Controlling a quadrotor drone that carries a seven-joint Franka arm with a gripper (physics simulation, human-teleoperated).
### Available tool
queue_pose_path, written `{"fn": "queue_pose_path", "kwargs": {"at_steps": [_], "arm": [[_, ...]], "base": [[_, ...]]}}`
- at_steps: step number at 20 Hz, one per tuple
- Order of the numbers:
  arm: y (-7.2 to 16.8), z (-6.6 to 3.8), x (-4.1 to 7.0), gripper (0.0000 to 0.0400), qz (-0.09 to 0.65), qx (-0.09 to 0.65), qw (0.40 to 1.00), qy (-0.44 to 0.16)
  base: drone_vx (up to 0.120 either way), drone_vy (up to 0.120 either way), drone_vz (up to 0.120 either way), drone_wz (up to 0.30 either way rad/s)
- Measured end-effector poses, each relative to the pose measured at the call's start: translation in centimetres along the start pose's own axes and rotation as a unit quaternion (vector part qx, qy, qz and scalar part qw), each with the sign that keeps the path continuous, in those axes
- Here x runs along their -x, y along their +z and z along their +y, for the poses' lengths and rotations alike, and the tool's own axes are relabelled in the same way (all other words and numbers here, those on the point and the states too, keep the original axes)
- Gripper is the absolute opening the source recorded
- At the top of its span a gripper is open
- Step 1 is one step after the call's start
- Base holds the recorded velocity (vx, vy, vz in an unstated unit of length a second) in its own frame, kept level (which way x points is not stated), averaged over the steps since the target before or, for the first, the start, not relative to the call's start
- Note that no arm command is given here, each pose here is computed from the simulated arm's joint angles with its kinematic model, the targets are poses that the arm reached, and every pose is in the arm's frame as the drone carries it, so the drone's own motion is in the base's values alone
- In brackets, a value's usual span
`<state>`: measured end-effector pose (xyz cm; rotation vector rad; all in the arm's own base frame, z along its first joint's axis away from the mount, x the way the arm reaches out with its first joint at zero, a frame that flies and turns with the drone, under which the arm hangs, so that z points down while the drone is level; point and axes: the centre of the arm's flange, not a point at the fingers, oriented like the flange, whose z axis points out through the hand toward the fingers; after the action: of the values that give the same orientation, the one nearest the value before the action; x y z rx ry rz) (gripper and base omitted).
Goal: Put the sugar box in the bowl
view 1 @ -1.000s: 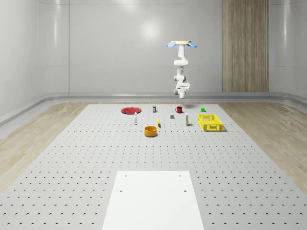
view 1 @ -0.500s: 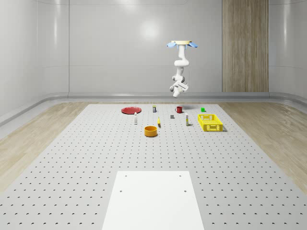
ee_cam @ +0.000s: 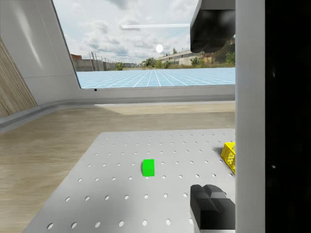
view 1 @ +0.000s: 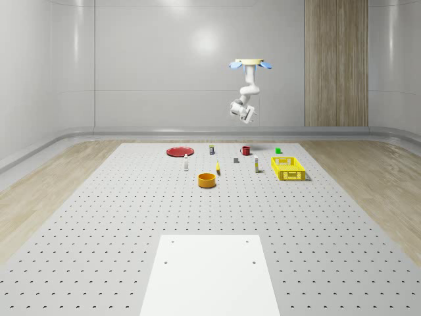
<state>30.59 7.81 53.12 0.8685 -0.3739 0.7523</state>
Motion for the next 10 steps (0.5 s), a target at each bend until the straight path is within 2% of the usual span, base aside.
{"fn": "queue_pose_path", "kwargs": {"at_steps": [2,4,7,10], "arm": [[0.3,-1.7,1.8,0.04,0.089,0.089,0.992,-0.003],[1.0,-3.0,3.0,0.04,0.157,0.156,0.975,-0.005],[1.9,-4.2,4.2,0.04,0.224,0.222,0.949,-0.008],[2.6,-4.8,4.9,0.04,0.263,0.26,0.929,-0.01]], "base": [[0.12,0.0,-0.12,0.0],[0.12,0.0,-0.12,0.0],[0.12,0.0,-0.12,0.0],[0.12,0.0,-0.12,0.0]]}}
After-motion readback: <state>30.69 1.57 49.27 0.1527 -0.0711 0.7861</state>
